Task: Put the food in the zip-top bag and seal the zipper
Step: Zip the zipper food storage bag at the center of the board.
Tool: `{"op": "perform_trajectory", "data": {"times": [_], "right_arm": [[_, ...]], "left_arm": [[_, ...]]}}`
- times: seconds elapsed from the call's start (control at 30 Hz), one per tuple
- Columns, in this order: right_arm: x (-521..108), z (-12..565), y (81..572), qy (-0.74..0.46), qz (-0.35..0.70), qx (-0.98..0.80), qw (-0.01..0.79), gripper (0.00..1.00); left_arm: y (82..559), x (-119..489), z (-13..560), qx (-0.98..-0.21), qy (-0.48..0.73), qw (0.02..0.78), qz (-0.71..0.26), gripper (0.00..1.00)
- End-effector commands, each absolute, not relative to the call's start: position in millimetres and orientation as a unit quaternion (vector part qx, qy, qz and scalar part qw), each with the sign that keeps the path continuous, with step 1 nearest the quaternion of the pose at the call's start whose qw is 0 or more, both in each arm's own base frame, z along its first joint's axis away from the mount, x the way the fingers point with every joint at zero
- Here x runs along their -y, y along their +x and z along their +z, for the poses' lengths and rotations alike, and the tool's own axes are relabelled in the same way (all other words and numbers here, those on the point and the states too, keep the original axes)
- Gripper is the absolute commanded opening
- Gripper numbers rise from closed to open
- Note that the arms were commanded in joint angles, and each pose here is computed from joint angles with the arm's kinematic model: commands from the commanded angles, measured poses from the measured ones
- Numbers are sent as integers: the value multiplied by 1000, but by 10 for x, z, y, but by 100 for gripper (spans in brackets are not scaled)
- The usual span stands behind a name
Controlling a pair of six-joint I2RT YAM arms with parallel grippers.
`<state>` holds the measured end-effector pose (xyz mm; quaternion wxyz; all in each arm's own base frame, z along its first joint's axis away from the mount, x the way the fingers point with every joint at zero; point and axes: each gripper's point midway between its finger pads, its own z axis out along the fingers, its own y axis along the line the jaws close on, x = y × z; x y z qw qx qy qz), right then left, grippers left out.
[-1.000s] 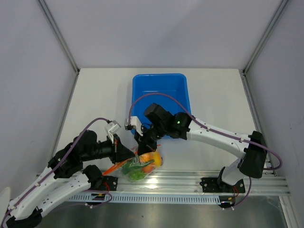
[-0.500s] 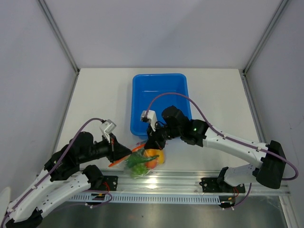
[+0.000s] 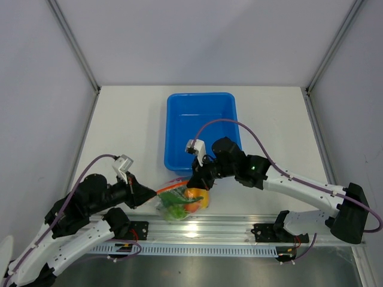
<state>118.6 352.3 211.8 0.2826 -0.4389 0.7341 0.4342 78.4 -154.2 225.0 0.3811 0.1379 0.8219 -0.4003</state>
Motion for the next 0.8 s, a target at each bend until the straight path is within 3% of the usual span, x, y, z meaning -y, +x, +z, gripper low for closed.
{"op": "perform_trajectory", "data": {"times": [0.0, 0.77], "right_arm": [[-3442, 2162, 1280, -418, 425, -741, 308, 0], [-3271, 2127, 1205, -408, 420, -748, 311, 0]], "left_arm": [[773, 1406, 2347, -823, 105, 395, -395, 12], [742, 1113, 2386, -828, 53, 416, -372, 13]]}}
